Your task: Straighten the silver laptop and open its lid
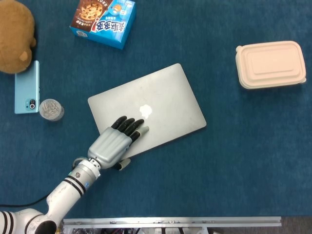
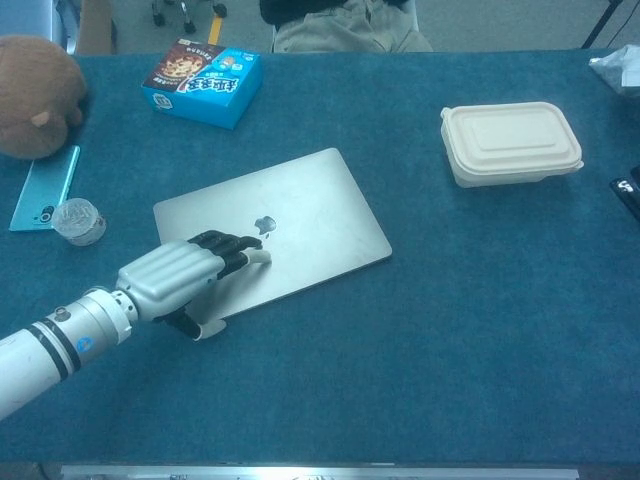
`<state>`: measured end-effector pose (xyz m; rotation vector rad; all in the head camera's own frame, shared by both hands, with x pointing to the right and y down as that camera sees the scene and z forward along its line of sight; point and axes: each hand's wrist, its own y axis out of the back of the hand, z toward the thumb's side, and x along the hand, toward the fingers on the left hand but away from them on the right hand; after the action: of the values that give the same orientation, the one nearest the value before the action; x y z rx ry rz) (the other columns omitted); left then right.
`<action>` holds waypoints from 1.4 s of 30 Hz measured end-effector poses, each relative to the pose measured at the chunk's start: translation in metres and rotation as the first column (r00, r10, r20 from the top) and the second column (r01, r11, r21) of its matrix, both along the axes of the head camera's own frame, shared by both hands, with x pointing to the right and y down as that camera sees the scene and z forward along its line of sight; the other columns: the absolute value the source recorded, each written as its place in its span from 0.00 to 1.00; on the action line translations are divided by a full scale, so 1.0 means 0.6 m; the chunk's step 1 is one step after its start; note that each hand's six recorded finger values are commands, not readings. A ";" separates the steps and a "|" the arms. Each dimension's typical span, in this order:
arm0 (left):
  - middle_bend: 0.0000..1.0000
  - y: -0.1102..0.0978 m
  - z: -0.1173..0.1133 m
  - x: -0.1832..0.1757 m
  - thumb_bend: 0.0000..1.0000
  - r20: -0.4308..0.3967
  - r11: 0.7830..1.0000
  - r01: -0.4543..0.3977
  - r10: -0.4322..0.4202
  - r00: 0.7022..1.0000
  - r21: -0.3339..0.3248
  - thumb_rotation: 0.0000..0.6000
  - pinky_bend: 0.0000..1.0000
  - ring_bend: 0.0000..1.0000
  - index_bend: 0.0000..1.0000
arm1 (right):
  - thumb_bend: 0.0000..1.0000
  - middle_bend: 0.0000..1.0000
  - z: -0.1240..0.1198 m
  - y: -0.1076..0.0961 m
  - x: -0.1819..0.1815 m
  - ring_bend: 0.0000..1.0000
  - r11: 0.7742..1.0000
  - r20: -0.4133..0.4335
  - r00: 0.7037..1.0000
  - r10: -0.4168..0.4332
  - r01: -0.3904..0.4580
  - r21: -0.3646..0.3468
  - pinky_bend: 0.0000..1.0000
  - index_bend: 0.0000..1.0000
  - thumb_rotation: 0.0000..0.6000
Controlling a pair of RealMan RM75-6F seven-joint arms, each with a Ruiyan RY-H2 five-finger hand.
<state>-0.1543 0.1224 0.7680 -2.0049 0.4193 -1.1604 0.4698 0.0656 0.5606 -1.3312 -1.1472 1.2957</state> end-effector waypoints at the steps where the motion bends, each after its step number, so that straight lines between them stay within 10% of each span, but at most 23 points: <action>1: 0.00 -0.001 0.000 -0.002 0.32 0.004 1.000 -0.001 0.001 1.000 0.003 1.00 0.00 0.00 0.00 | 0.40 0.04 0.000 0.000 -0.001 0.00 1.000 -0.001 1.000 0.000 0.000 0.000 0.10 0.00 1.00; 42: 0.00 -0.083 0.013 -0.034 0.32 0.033 0.994 0.073 -0.076 0.997 0.078 1.00 0.00 0.00 0.00 | 0.40 0.04 -0.016 0.001 -0.014 0.00 1.000 -0.024 1.000 0.002 -0.002 0.022 0.10 0.00 1.00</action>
<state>-0.1745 0.0727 0.7761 -1.9143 0.5163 -1.2057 0.4612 0.0665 0.5511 -1.2960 -1.1432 1.2939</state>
